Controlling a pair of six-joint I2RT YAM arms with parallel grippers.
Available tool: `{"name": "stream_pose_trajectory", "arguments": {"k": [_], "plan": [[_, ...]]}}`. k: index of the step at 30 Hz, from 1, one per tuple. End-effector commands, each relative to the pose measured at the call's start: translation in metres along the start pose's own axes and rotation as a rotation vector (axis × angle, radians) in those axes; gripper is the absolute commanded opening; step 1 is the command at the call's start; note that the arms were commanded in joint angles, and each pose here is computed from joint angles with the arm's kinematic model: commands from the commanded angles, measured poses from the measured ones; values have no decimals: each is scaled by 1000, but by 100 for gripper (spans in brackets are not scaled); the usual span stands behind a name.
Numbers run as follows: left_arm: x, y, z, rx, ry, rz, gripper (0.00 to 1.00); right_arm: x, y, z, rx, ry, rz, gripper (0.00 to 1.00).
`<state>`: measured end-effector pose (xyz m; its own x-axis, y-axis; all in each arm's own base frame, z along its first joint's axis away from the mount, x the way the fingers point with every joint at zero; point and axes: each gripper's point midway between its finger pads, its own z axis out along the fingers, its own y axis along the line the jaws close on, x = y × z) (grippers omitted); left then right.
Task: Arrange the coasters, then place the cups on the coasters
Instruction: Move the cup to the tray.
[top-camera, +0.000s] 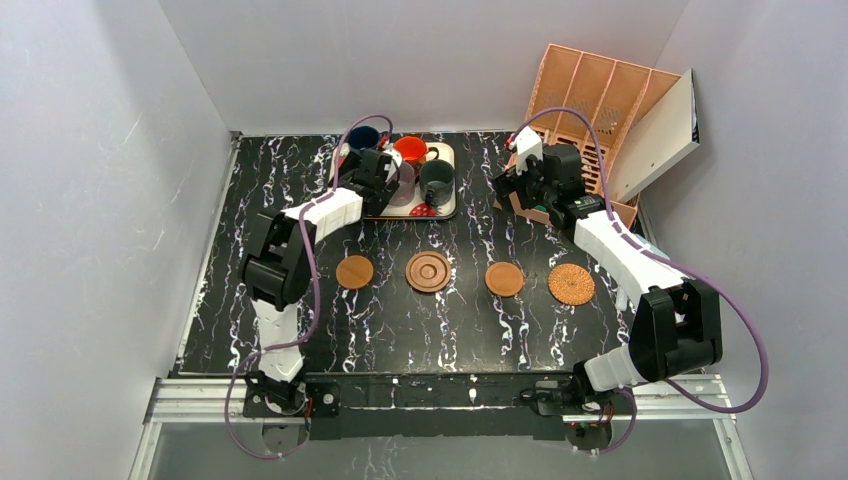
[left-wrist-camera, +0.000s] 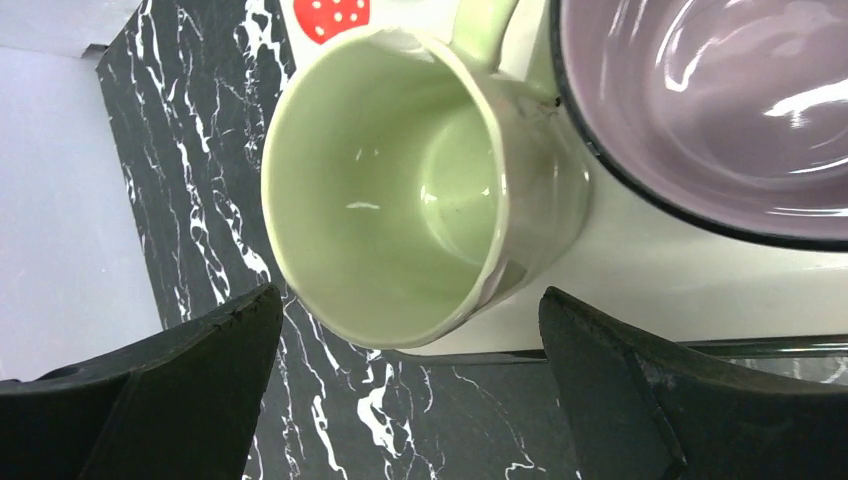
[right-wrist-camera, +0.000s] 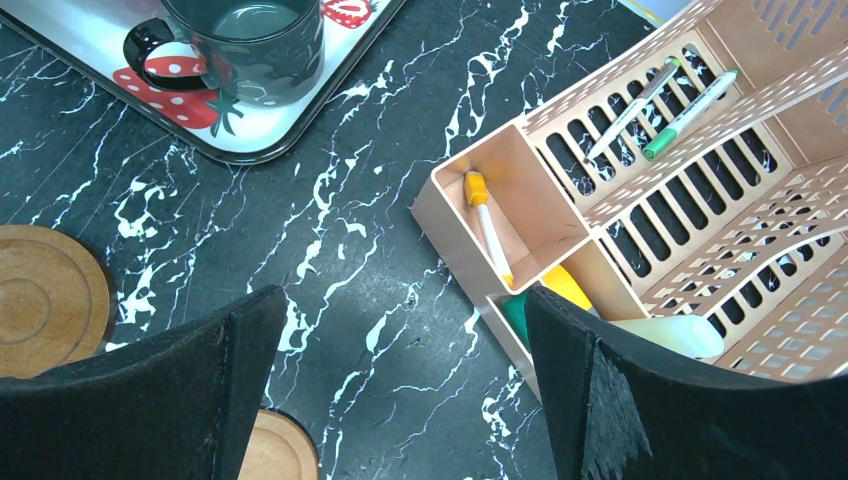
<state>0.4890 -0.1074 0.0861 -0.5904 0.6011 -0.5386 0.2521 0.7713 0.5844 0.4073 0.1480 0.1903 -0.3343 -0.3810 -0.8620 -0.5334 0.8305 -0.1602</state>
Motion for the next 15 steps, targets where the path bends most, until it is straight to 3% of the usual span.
{"name": "stream_pose_trajectory", "arguments": {"k": [1,15], "plan": [[-6,36,-10,-126,-16,-47,98,-20,-5,-11,12,-58,-1,99],[13,87,20,-217,36,-167,98,-20,-5,-11,9,-59,0,99]]}}
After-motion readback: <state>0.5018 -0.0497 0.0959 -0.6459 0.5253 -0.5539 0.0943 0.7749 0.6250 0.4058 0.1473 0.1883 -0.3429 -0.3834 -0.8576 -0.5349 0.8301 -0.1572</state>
